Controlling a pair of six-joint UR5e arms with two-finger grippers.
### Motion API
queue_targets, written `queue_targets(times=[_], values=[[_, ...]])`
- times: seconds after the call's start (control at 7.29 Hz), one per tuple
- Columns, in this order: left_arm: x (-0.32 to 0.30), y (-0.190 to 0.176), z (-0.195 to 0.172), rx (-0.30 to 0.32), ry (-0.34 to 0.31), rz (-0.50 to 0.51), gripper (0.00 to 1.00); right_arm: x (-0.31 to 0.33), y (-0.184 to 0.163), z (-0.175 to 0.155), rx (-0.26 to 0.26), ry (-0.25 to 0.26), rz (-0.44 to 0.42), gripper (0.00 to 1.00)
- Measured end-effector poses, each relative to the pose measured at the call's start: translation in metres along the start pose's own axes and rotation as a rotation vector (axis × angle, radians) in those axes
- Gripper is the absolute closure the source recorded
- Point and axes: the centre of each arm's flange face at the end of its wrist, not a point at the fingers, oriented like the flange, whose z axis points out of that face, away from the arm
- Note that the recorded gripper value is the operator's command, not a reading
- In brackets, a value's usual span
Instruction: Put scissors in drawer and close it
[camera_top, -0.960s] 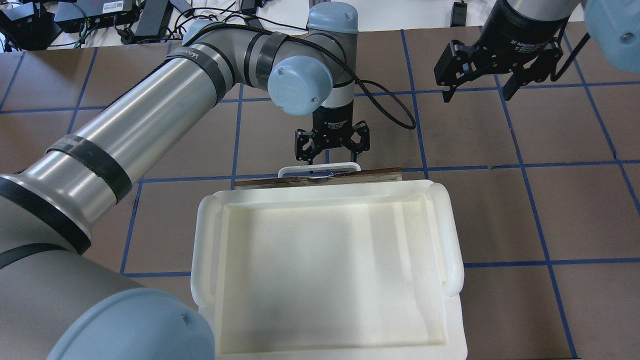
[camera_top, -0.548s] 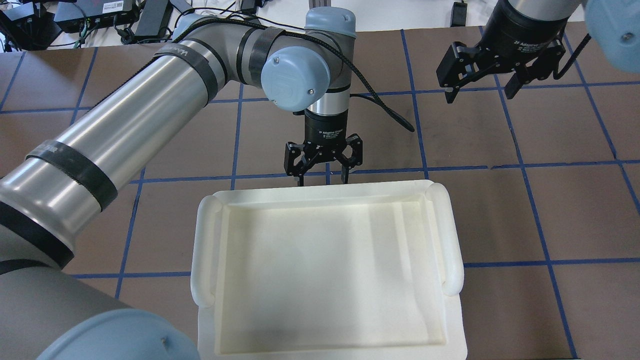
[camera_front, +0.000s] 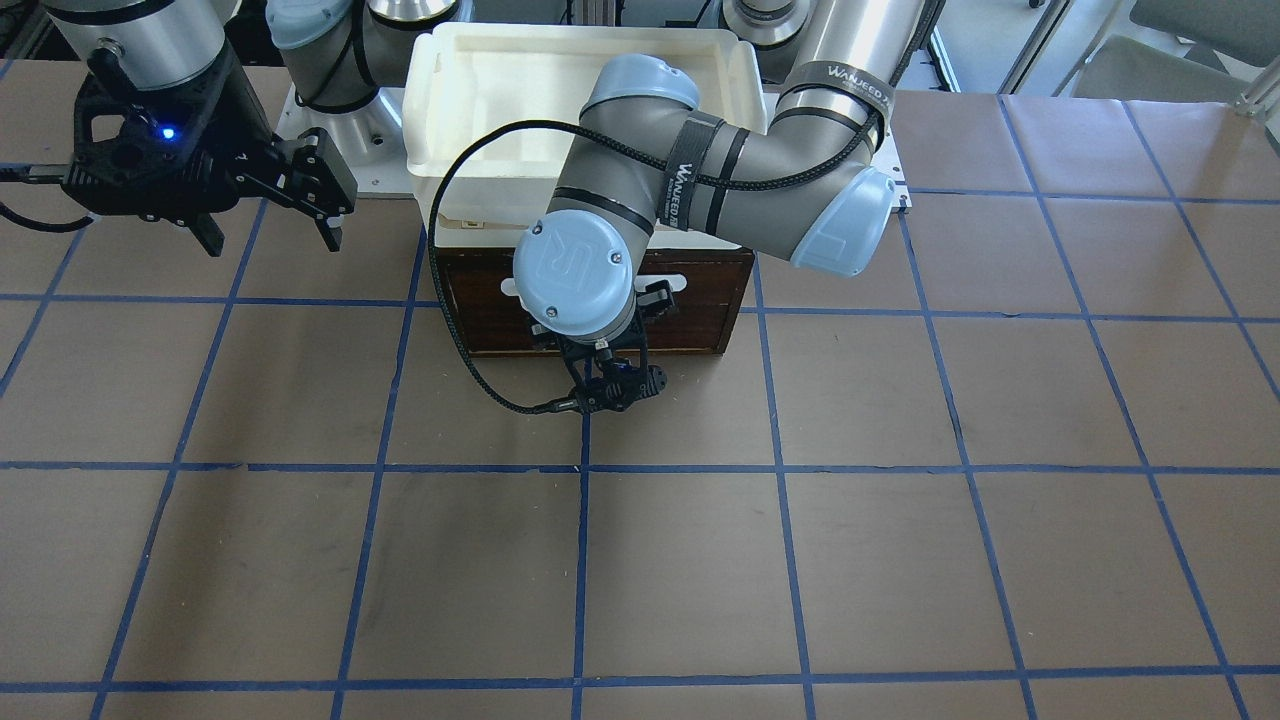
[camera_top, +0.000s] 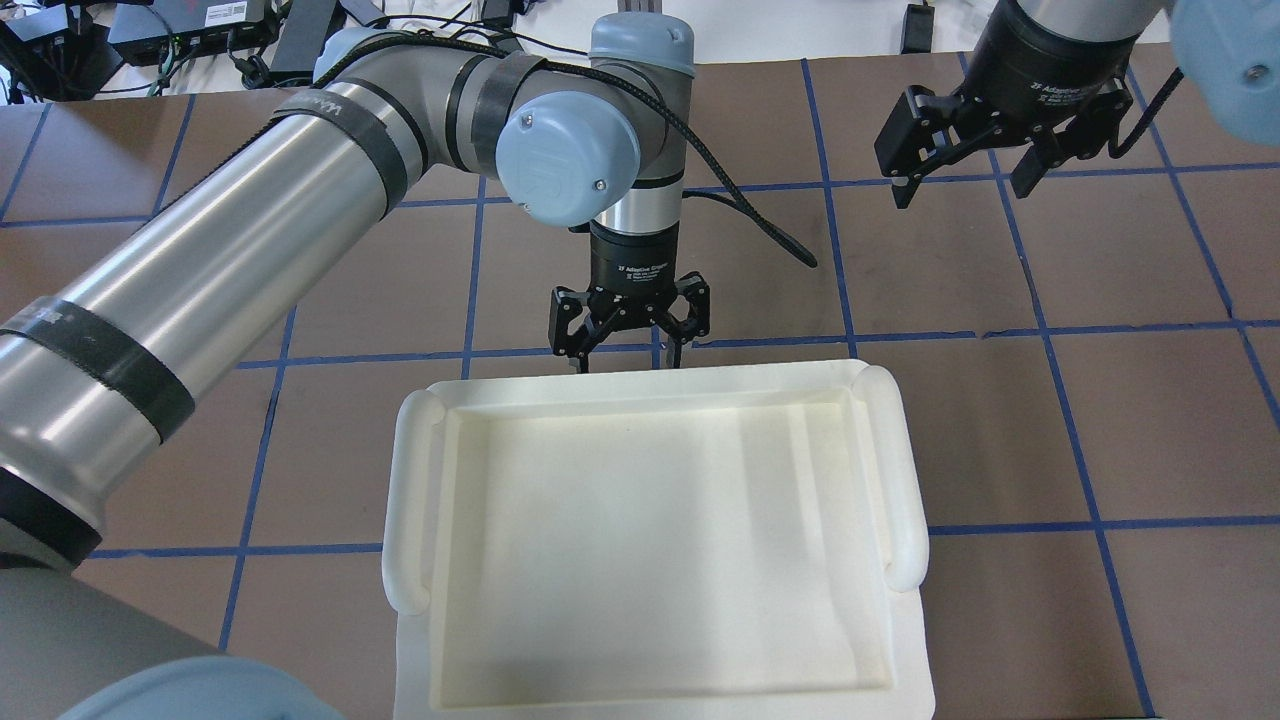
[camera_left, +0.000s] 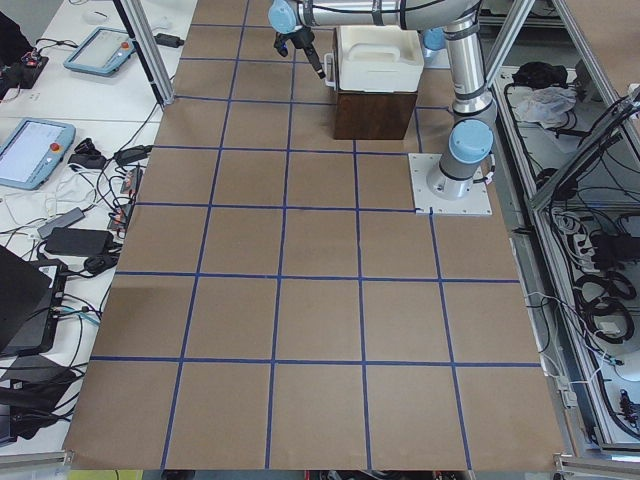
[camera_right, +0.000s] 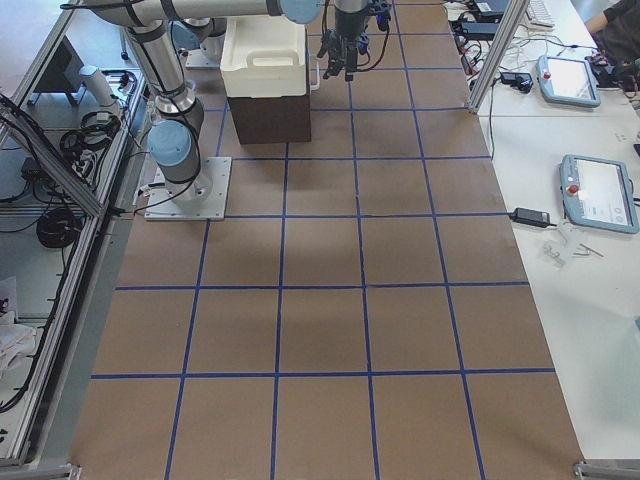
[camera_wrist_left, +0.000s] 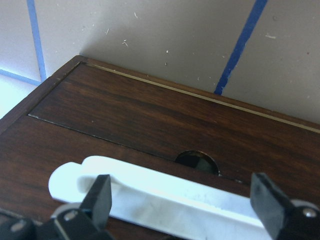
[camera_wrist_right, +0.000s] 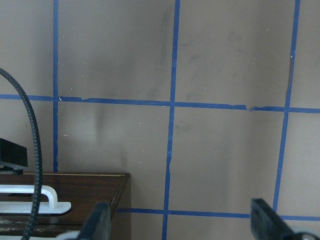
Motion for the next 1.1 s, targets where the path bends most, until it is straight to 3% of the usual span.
queue_targets(times=[0.41,0.69,0.82,1.1], values=[[-0.061,-0.052,-0.074,0.234,0.142,0.147,0.00,0.000,0.000,0.000,-0.001,0.000,0.000,0.00],[-0.115,-0.025,-0.159,0.405,0.197,0.220,0.00,0.000,0.000,0.000,-0.002,-0.001,0.000,0.00],[-0.141,-0.001,-0.187,0.459,0.204,0.264,0.00,0.000,0.000,0.000,0.000,-0.001,-0.001,0.00],[-0.204,0.009,-0.198,0.473,0.215,0.215,0.00,0.000,0.000,0.000,0.003,0.000,-0.001,0.00]])
